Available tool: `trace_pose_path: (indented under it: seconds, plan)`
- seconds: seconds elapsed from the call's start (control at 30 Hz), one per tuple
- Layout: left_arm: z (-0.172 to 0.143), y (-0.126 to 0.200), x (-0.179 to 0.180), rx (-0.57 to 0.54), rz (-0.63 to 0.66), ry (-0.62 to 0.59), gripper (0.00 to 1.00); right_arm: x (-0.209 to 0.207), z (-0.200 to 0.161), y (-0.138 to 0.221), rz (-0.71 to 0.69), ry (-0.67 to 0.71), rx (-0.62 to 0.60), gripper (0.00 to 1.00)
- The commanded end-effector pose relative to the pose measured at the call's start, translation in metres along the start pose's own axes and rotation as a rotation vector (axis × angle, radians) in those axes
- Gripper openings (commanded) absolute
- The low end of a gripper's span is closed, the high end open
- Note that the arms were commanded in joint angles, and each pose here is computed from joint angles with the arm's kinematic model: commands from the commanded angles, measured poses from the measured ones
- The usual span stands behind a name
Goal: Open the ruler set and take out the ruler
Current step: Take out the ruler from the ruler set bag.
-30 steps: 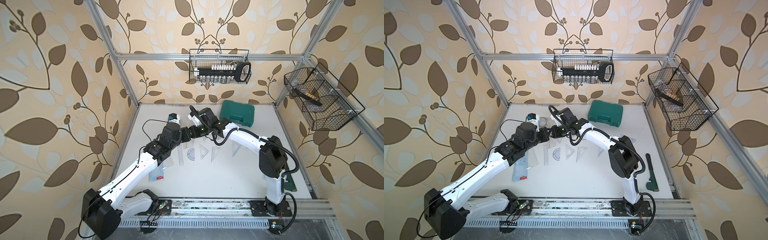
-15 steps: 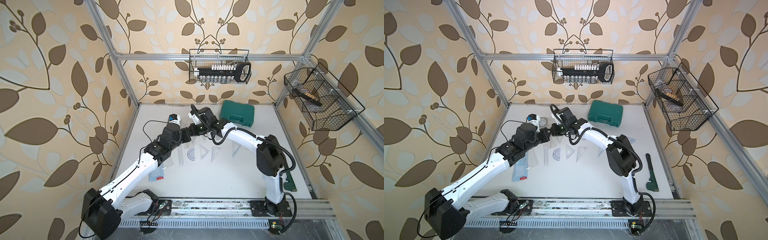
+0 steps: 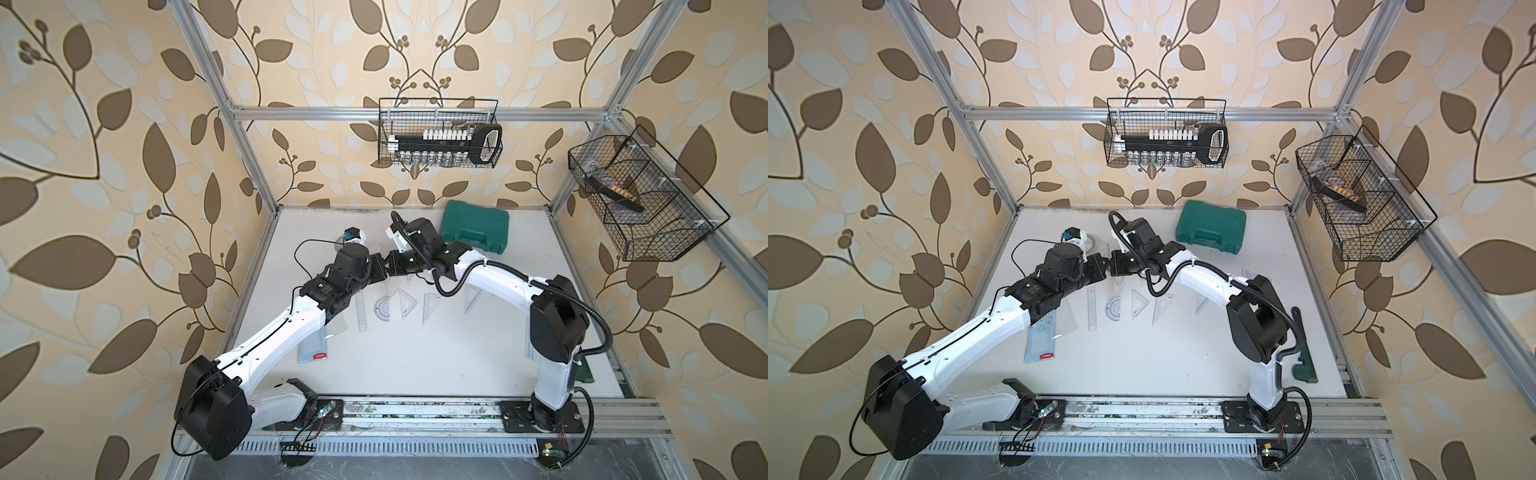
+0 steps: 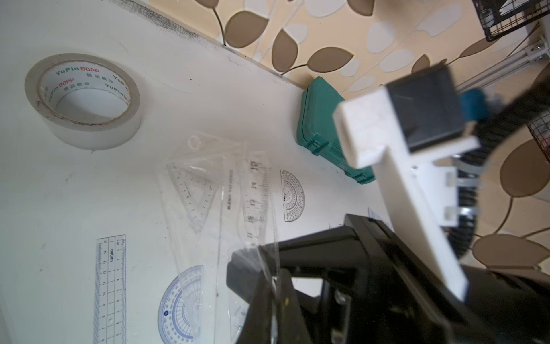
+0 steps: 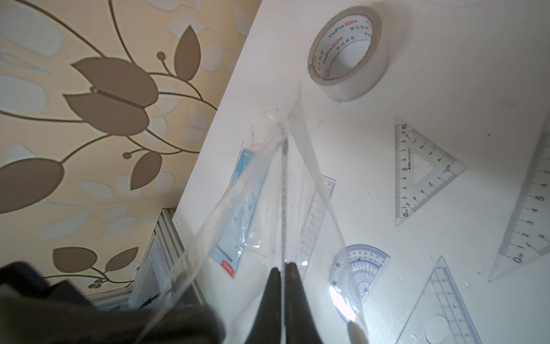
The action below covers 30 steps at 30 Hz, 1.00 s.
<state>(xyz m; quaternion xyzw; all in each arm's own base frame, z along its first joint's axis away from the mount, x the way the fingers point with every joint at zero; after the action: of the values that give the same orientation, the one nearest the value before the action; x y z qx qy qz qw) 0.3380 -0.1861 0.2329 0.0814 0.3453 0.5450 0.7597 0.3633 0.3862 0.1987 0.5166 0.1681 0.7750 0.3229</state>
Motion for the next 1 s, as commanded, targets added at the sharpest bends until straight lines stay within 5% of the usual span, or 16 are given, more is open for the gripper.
trace_pose_path:
  seconds: [0.0, 0.23, 0.53, 0.73, 0.97]
  plan:
    - [0.035, 0.004, -0.017, -0.096, -0.049, 0.027, 0.0, 0.003, 0.003, 0.021, -0.021, 0.046, -0.038, 0.0]
    - [0.035, 0.002, -0.022, -0.088, -0.072, 0.034, 0.0, 0.005, 0.013, 0.042, -0.037, 0.062, -0.139, 0.0]
    - [0.01, -0.001, -0.011, -0.024, -0.051, 0.028, 0.0, 0.032, 0.109, 0.079, 0.066, 0.021, -0.423, 0.0]
    - [0.006, 0.015, 0.019, 0.014, 0.137, -0.073, 0.0, 0.046, 0.125, 0.107, 0.111, 0.029, -0.462, 0.0]
    - [0.033, 0.091, 0.064, 0.083, 0.452, -0.276, 0.0, 0.028, 0.103, 0.123, 0.121, 0.026, -0.36, 0.0]
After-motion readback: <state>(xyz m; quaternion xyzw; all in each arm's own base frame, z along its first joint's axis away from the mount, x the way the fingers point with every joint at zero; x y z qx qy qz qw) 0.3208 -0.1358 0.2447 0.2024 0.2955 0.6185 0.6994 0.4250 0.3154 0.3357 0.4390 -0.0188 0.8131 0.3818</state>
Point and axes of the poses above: each gripper's point midway between its finger pads, its own y axis back along the fingers, its own x axis along the line the jaws close on, z = x × y, the point moved 1 cm from there along y, back along the fingers, and after that the axes turned 11 degrees about -y, right-handed, at the moved point
